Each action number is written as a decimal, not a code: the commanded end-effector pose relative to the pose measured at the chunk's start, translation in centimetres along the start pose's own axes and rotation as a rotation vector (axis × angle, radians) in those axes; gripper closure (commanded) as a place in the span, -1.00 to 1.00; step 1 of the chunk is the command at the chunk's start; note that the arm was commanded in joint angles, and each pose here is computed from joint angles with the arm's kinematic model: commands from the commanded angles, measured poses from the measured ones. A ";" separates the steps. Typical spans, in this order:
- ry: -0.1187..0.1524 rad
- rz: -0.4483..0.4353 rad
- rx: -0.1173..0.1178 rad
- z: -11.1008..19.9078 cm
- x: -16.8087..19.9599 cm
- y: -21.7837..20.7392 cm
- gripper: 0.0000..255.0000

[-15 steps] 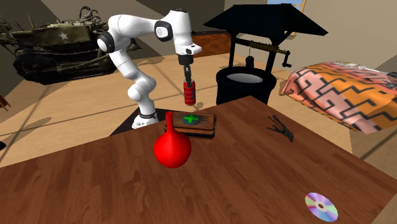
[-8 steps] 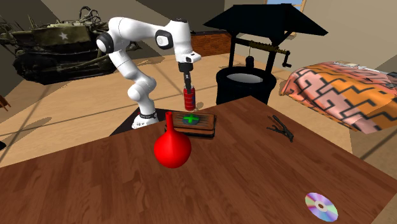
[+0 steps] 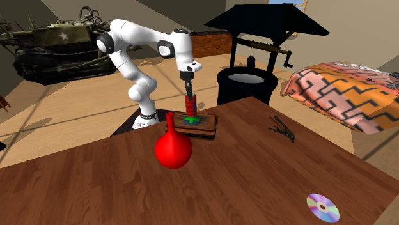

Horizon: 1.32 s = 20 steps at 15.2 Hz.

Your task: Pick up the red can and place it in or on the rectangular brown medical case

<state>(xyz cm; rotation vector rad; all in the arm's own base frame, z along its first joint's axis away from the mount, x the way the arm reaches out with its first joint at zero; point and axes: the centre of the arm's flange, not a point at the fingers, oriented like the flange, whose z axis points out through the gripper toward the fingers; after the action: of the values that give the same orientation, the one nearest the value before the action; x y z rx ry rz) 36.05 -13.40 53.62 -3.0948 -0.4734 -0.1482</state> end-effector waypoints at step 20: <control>0.001 0.000 -0.001 -2.8 -0.2 0.1 -1.00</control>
<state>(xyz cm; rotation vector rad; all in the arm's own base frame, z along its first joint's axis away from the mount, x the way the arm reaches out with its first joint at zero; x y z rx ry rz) 35.69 -13.65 55.18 -3.0954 -0.4738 -0.1513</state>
